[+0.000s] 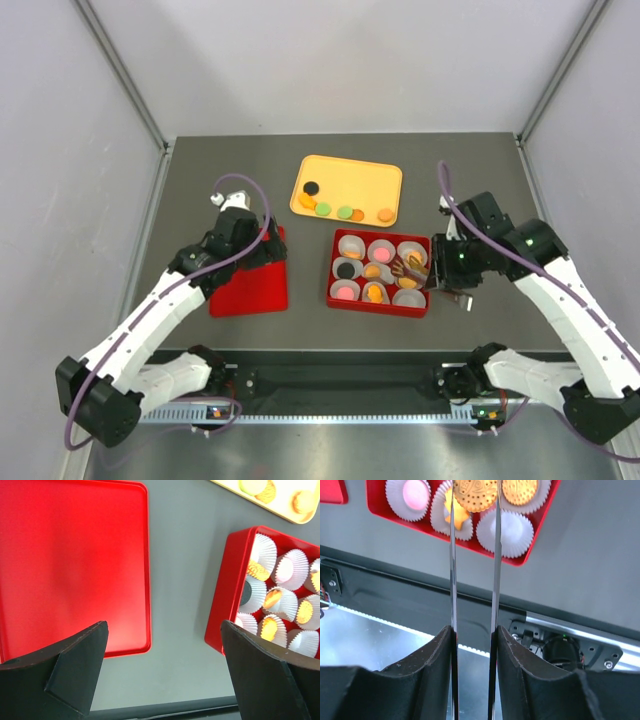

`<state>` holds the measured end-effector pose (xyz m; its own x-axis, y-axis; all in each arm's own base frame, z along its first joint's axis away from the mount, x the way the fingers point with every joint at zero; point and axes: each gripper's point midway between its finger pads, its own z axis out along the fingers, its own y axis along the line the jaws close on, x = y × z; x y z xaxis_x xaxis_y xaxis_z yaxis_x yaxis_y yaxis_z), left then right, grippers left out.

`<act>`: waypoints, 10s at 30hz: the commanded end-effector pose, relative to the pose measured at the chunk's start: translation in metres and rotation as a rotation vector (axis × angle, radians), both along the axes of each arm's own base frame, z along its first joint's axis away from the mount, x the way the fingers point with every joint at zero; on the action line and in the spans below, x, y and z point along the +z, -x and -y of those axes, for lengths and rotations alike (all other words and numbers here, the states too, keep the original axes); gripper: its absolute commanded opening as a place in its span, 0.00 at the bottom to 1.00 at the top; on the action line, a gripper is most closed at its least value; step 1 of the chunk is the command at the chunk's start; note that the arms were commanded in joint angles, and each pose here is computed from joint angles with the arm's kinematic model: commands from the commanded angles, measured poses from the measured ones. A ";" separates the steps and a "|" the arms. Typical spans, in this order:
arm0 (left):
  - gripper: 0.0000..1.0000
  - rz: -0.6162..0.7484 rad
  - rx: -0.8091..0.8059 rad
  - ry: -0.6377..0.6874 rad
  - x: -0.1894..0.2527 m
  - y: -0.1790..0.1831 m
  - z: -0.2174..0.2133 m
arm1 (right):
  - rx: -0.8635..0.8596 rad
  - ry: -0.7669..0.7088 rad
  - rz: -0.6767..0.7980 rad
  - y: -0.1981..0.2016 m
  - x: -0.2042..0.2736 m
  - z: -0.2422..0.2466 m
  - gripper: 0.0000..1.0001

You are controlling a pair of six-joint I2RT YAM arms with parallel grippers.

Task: Pack the cookies

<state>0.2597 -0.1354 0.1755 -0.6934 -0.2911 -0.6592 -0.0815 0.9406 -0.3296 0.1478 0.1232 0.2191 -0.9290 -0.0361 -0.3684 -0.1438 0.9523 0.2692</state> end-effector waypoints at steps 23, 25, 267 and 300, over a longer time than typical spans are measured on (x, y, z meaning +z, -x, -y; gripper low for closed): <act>0.98 0.030 -0.003 0.032 0.003 0.004 -0.001 | -0.063 0.001 -0.070 0.040 -0.038 0.020 0.33; 0.98 0.033 -0.004 0.032 0.004 0.005 -0.001 | -0.060 0.002 -0.069 0.040 -0.039 0.020 0.33; 0.00 -0.150 -0.020 0.258 0.000 -0.081 -0.066 | 0.470 -0.640 0.033 -0.195 -0.030 -0.311 0.28; 0.84 0.757 -0.604 -0.640 0.142 0.017 0.113 | 0.045 -0.784 -0.020 -0.240 0.087 -0.182 0.00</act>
